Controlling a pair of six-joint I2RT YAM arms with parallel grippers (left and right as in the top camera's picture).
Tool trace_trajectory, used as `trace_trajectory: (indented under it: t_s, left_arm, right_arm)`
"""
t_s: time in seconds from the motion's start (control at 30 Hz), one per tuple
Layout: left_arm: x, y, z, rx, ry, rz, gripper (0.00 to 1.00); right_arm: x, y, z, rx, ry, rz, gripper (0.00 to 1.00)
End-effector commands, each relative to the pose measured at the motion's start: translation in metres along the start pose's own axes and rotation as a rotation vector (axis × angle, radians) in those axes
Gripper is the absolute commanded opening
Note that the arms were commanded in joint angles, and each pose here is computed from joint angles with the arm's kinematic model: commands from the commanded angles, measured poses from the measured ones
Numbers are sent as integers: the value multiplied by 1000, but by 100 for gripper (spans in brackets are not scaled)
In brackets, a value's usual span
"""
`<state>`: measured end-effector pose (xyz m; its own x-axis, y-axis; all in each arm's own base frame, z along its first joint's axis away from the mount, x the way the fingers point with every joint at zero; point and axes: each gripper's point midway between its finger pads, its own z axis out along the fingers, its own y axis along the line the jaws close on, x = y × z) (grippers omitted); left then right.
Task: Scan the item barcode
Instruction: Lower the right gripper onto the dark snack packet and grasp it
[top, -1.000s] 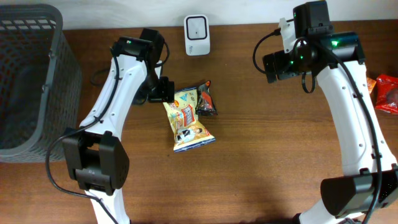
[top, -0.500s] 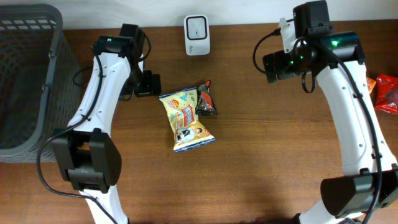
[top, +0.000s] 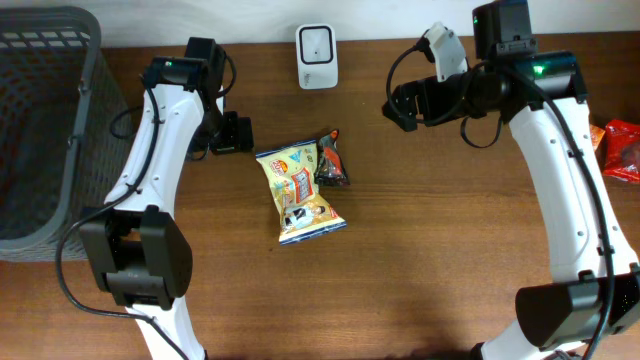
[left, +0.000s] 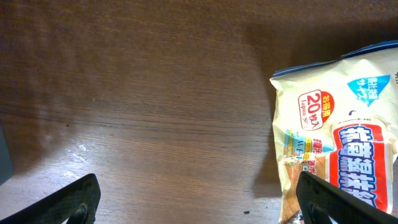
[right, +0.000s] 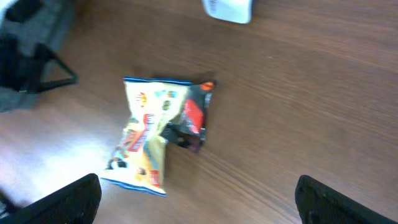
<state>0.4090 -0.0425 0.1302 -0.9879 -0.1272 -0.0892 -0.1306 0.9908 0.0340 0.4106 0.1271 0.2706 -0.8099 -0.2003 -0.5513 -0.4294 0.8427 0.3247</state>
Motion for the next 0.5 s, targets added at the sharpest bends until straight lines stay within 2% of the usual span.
trace_trajectory:
  t_s: [0.0, 0.2, 0.23, 0.33, 0.47]
  left_arm:
    - [1, -3, -1, 15, -1, -6, 99]
    - [1, -2, -1, 15, -1, -6, 99]
    - [1, -2, -1, 15, -1, -6, 99]
    - [1, -3, -1, 15, -1, -6, 99]
    - [1, -3, -1, 15, -1, -4, 99]
  right_arm:
    - [1, 46, 9, -146, 13, -50, 98]
    - [9, 104, 32, -233, 56, -163, 99]
    - [13, 105, 43, -216, 91, -123, 99]
    - [33, 76, 99, -39, 226, 153, 99]
    - [49, 72, 127, -34, 304, 235, 99]
